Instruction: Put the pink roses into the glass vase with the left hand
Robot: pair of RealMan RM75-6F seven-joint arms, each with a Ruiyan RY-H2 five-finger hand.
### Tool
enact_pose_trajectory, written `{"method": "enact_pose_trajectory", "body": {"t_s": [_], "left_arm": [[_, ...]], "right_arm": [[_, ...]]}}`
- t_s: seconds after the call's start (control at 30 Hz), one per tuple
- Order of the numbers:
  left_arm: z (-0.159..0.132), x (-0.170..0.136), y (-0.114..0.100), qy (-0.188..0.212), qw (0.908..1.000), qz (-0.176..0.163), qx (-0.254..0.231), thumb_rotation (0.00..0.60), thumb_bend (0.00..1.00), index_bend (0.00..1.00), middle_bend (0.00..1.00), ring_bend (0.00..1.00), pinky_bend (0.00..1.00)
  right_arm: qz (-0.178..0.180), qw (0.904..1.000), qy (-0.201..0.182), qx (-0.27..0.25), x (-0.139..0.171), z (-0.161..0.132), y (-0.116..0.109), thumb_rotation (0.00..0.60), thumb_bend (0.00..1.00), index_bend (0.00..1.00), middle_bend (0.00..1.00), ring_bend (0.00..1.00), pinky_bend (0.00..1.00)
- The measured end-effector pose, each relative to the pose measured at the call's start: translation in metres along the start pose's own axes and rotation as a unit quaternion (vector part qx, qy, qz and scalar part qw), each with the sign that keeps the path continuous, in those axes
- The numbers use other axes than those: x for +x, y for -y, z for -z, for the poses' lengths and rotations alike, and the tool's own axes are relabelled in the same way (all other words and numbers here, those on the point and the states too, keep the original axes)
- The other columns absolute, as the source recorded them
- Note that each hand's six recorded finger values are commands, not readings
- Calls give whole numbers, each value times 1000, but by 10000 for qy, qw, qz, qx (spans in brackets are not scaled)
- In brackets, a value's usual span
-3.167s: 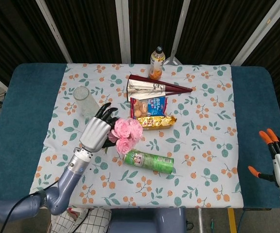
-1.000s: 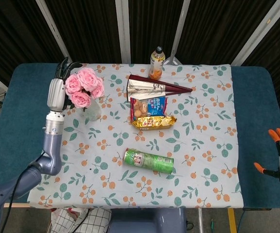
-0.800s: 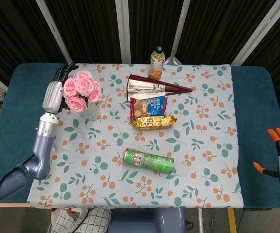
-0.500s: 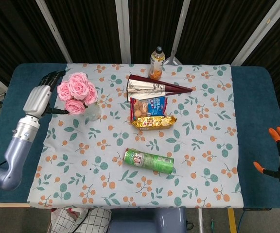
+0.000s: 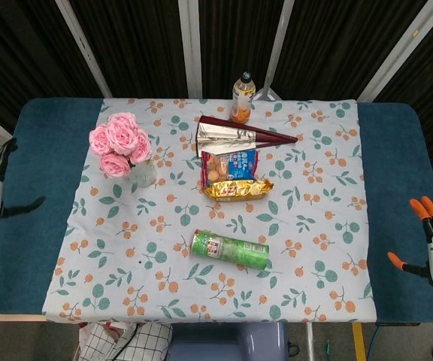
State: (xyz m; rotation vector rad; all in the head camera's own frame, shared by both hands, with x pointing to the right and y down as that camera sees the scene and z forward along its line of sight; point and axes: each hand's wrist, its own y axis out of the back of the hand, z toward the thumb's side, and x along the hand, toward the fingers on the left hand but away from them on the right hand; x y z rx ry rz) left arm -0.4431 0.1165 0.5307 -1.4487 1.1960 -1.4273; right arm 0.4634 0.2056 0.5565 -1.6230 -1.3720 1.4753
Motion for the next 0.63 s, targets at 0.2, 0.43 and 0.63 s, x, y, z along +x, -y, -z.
{"method": "enact_pose_trajectory", "body": {"t_s": [0.2,0.43,0.63], "left_arm": [[12,-55,38,-112,9997,128,160,600,215,98,164,0,0],[4,-73,59,138,9993,338,-97,600,214,84,154,0,0],[1,-75,59,280,9991,255,-213,600,213,76,153,0,0]], "right_arm": [[-184,9986,-404,283,2,-9,2,600,150,131,0,0,0],[-159,9958,-617,650,6,-18,1,600,150,131,0,0,0],[-124,9955,-622,697,8,-23,3,600,150,132,0,0,0]]}}
